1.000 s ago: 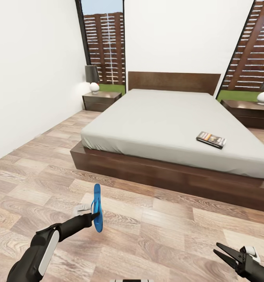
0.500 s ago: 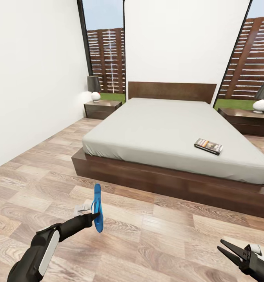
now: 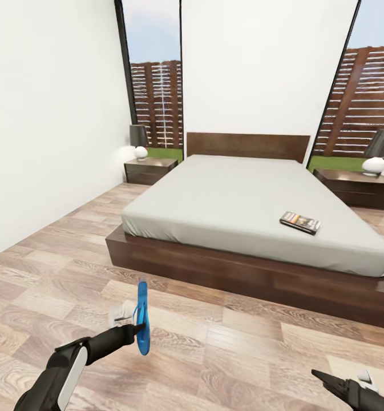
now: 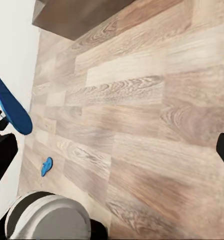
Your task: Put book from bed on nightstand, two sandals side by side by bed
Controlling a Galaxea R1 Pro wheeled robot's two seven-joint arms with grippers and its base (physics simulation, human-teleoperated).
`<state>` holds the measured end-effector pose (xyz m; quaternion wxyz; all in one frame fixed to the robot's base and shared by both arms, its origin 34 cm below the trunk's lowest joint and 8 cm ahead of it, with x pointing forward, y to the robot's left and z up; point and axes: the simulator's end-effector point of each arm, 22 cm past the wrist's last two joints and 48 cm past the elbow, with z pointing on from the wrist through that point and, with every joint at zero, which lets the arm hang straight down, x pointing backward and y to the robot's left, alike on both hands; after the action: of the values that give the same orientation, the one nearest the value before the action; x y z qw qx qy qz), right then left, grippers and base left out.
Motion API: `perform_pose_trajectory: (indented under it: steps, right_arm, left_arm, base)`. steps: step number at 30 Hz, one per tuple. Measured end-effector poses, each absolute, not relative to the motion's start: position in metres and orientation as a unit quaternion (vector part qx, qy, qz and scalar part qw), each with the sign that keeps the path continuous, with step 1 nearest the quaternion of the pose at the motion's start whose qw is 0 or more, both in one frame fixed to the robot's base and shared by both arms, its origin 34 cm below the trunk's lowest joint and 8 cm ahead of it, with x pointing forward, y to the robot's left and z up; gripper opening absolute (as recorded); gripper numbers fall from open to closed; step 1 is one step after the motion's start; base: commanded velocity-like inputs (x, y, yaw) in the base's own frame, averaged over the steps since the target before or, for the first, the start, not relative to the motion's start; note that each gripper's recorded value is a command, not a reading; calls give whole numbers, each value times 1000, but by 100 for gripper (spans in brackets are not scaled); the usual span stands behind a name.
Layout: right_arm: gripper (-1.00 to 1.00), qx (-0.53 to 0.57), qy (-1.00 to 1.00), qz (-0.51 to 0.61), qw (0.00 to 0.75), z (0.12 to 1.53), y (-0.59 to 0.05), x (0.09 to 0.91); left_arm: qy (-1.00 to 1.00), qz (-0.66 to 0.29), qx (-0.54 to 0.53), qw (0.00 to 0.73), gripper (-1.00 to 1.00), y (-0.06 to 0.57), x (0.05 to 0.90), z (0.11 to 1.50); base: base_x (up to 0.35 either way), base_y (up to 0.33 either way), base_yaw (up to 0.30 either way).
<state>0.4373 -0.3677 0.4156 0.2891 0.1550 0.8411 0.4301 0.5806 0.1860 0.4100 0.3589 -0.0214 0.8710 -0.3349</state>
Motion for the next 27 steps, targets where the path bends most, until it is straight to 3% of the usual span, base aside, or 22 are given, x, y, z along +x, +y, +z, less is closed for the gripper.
perform_pose_trajectory:
  steps: [6,15,21,23,27]
  right_arm:
    - [100,124,899,315,276,354,-397,408]
    - [100,176,917,264,243,289,-417,347]
    - [100,201,942,156,219,241,-370,370]
    - [100,183,938,178,236,252,-354,390]
    - [100,125,880,370,271,315,-277,410]
  left_arm:
    - [877,-321,-31,356,-100,200,559,369]
    - [873,-336,-14,354,-100,188,536,352]
    - [873,-337,0,353,-100,180,531,355]
    - [872,-337,1,355,-100,179,532,358]
    - [872,-338,0,354,-100,178,533,365]
  base:
    - [0,0,0]
    - [0,0,0]
    - [0,0,0]
    - [0,0,0]
    - [0,0,0]
